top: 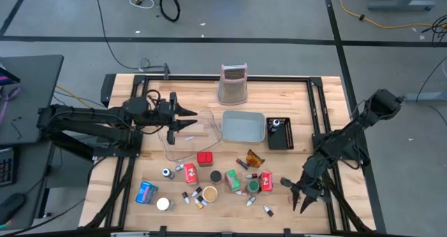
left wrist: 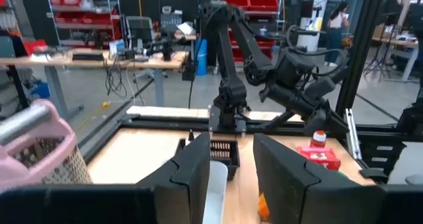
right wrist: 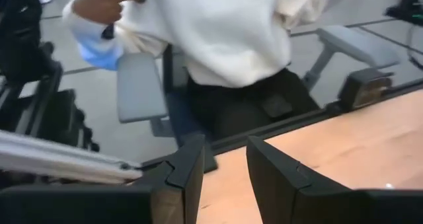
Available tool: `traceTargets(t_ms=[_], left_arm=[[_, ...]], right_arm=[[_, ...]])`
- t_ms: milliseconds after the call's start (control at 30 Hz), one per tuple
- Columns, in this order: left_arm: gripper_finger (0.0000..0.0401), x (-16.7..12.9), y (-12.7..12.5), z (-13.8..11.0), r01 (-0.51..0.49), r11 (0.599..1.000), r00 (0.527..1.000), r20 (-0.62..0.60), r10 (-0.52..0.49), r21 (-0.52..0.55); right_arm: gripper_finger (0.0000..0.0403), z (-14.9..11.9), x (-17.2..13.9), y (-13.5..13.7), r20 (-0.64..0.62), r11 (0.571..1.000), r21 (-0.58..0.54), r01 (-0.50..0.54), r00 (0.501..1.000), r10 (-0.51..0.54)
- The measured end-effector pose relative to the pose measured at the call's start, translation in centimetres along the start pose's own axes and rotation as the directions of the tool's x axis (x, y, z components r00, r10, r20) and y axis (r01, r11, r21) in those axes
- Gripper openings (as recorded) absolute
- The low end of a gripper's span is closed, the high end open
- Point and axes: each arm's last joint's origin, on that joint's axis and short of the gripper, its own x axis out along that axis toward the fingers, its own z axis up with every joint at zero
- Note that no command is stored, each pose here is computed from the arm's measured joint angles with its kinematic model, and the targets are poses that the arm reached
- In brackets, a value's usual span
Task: Pick & Place Kitchen Items
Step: Put the large orange food coloring bottle into the black basket
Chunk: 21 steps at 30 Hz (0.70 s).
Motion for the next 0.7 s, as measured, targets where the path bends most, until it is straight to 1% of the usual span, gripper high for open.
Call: traceTargets(t_ms=[100,167,300,400,467,600,700], left_arm=[[0.0126,0.0,0.0,0.0,0.0,0.999,1.0,0.004,0.0,0.032],[0.0126,0.0,0.0,0.0,0.0,0.999,1.0,0.004,0.0,0.034],[0.0126,0.0,0.0,0.0,0.0,1.0,1.0,0.004,0.0,0.029],[0.0126,0.0,0.0,0.0,0.0,1.0,1.0,0.004,0.0,0.029],[0.0126,0.0,0.0,0.0,0.0,1.0,1.0,0.004,0.0,0.029],[0.0126,0.0,0.0,0.0,-0.001,1.0,1.0,0.004,0.0,0.029],[0.0126,0.0,0.0,0.0,0.0,1.0,1.0,0.004,0.0,0.029]], right_arm=[[0.0121,-0.1,0.0,0.0,-0.011,1.0,0.014,0.004,1.0,-0.004],[0.0121,-0.3,0.0,0.1,-0.034,1.0,0.013,0.0,0.999,0.0],[0.0121,-2.0,-0.3,0.5,-0.081,1.0,-0.012,-0.008,0.997,0.007],[0.0121,-2.8,-0.7,0.7,-0.047,0.998,-0.043,0.049,0.998,-0.051],[0.0117,-3.3,-1.0,0.9,-0.012,0.996,-0.017,0.088,0.996,-0.088],[0.0094,-3.7,-1.5,1.2,0.047,0.995,-0.009,0.103,0.994,-0.103],[0.007,-4.0,-1.6,1.3,0.055,0.995,0.002,0.104,0.993,-0.104]])
